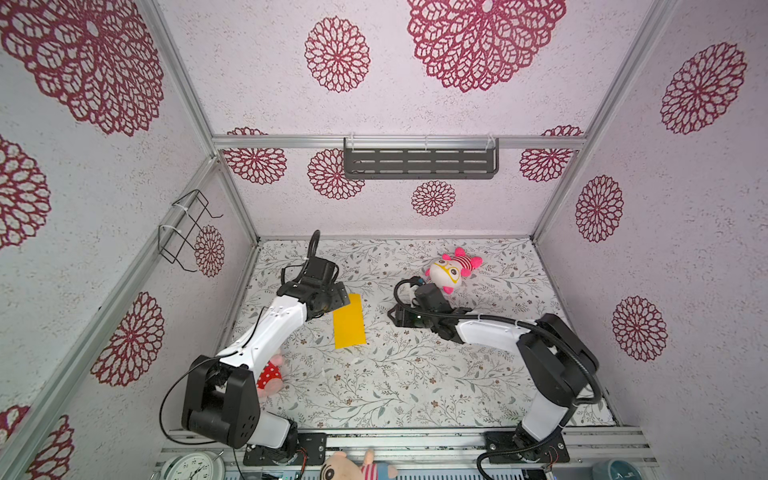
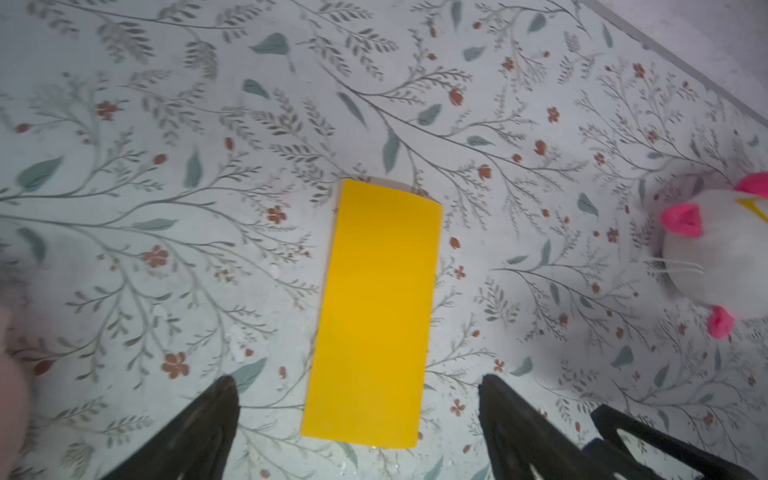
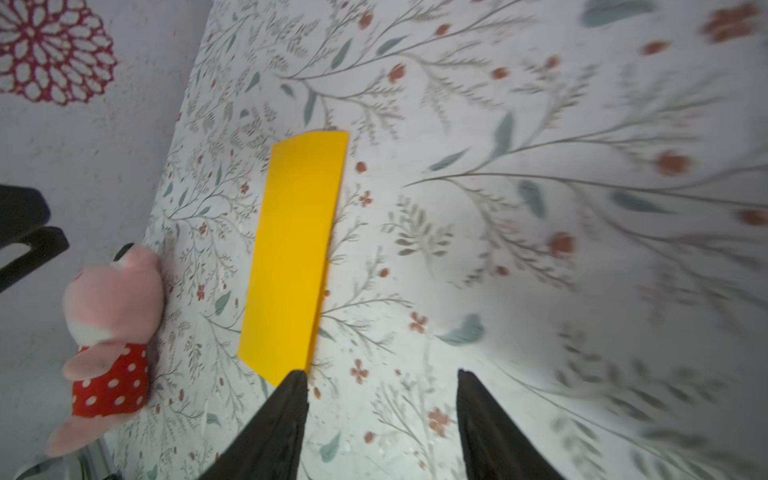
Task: Fold a paper plane with a square sheet of paper (pick it up from the middle)
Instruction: 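Open the right gripper and withdraw it while the left gripper lowers the strip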
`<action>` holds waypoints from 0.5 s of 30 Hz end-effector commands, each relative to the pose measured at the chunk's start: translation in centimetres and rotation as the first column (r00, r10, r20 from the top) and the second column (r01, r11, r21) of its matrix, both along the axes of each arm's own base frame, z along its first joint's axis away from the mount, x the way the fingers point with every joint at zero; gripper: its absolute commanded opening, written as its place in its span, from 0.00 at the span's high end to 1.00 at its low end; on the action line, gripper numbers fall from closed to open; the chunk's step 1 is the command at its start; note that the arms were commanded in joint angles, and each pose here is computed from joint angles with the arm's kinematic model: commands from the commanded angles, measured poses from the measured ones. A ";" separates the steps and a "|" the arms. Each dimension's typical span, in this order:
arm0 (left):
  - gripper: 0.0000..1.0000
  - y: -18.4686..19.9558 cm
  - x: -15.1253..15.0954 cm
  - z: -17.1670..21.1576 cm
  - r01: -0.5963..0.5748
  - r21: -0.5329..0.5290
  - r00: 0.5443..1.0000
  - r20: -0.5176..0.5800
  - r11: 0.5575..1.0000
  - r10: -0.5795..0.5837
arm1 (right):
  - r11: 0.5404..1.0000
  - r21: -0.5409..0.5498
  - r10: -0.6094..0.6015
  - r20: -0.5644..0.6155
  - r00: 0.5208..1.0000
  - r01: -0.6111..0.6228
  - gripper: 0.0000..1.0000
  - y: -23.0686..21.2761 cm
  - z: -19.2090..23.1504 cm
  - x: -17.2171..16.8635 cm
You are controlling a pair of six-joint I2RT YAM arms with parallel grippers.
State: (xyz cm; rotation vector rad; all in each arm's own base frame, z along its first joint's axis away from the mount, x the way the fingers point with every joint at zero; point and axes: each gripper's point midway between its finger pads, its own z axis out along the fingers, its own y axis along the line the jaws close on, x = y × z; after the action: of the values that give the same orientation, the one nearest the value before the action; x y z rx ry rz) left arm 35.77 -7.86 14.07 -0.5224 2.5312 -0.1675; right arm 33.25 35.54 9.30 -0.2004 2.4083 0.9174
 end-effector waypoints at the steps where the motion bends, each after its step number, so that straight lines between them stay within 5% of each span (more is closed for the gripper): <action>1: 0.01 1.9 -0.5 0.7 -0.039 -0.057 0.997 0.068 0.998 0.042 | 0.992 0.079 0.098 -0.009 0.995 -0.097 0.53 6.3 1.5 0.0; 7: 0.02 4.7 -2.0 0.7 -0.101 -0.116 0.989 0.095 0.988 0.112 | 0.986 0.093 0.147 -0.084 0.986 -0.140 0.66 11.5 -0.8 -0.1; 15: 0.03 6.5 -2.5 2.0 -0.171 -0.160 0.968 0.158 0.972 0.196 | 0.993 0.072 0.103 -0.140 0.985 -0.093 0.68 12.2 -3.3 0.3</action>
State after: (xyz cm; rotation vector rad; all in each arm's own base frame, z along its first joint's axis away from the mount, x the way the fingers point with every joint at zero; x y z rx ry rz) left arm 32.63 -1.44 15.19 -0.7519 2.3533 -0.2711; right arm 32.53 47.82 5.01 -0.2996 2.5216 1.0843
